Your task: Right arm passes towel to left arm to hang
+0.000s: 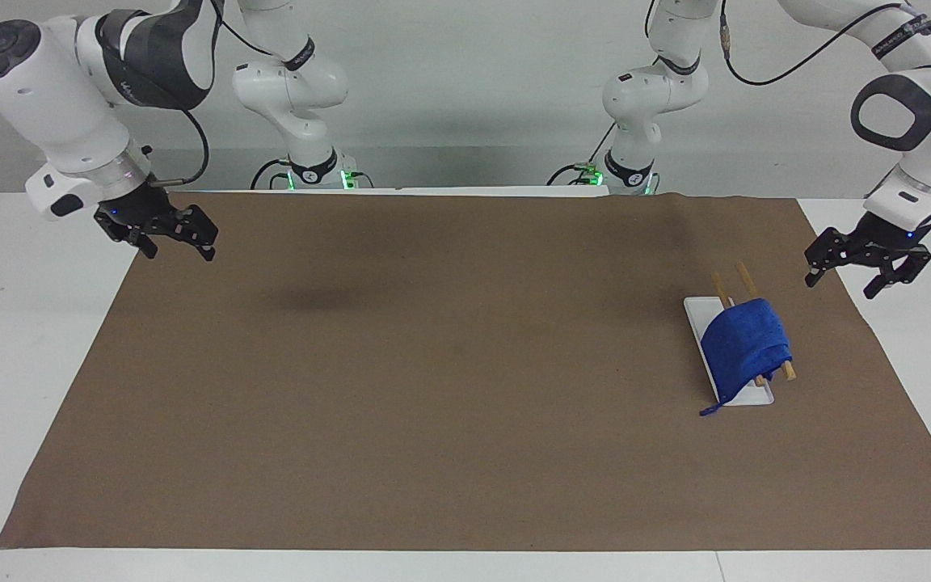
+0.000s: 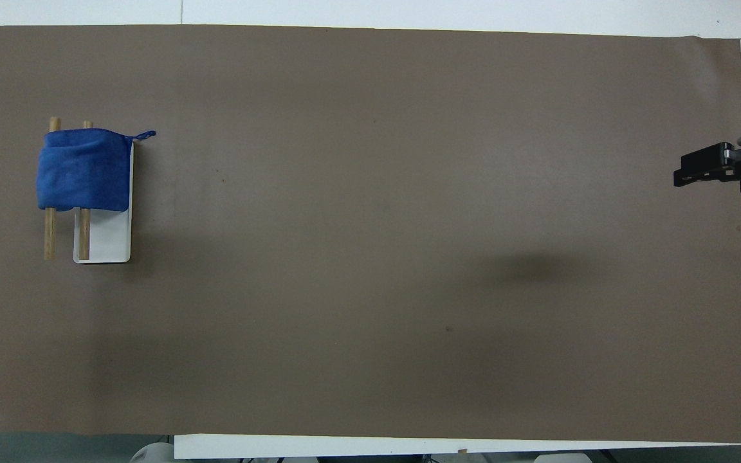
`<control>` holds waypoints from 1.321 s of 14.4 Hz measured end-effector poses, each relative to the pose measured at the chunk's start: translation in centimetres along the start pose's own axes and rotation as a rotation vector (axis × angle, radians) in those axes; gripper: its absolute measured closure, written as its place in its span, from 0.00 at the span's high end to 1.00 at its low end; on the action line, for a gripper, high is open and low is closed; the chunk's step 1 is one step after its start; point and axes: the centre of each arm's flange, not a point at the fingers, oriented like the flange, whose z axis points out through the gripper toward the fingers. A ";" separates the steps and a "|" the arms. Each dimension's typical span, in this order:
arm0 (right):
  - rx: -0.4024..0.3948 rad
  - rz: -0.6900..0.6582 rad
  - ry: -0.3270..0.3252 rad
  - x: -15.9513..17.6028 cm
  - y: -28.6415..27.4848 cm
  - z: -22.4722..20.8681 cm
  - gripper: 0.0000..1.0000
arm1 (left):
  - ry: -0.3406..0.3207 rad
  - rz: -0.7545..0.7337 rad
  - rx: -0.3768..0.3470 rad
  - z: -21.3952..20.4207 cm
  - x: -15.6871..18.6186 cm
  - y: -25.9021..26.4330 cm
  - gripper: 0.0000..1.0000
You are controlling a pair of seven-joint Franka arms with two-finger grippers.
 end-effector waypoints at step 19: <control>0.001 0.014 -0.004 -0.1 0.8 0.1 1.00 | -0.354 -0.200 0.009 -5.2 0.1 12.3 1.00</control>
